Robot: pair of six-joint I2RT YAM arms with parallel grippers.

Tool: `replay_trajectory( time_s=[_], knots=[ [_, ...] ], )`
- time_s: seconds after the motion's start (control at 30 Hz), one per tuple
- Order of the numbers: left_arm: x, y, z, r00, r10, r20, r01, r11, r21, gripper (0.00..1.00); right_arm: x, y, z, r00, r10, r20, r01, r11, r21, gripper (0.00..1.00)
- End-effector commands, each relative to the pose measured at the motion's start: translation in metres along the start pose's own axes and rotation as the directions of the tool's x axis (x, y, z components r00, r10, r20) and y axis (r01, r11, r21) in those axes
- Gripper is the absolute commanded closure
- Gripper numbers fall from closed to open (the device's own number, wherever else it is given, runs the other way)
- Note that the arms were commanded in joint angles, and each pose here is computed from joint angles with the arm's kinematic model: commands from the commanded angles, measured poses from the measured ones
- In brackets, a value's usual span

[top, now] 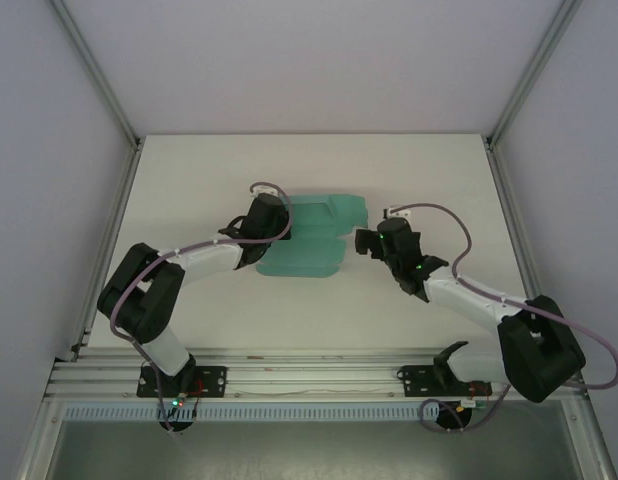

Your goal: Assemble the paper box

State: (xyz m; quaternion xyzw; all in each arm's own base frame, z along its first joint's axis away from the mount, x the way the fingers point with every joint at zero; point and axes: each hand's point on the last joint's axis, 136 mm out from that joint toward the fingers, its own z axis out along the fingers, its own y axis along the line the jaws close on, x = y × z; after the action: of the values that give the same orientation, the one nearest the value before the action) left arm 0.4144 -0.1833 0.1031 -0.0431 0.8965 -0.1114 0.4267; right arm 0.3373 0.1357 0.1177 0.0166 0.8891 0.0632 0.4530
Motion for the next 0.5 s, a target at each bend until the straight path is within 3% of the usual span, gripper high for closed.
replay_trajectory(
  time_s=[0.0, 0.47],
  knots=[
    [-0.011, -0.011, -0.007, 1.000, 0.000, 0.026, -0.001, 0.999, 0.038, 1.00, -0.011, 0.009, 0.007, 0.999, 0.036, 0.030, -0.035, 0.999, -0.035, 0.00],
    [-0.008, -0.017, -0.012, 1.000, -0.010, 0.014, 0.009, 0.996, 0.085, 1.00, -0.033, 0.055, 0.025, 0.997, 0.052, 0.061, -0.038, 0.976, -0.217, 0.00]
  ],
)
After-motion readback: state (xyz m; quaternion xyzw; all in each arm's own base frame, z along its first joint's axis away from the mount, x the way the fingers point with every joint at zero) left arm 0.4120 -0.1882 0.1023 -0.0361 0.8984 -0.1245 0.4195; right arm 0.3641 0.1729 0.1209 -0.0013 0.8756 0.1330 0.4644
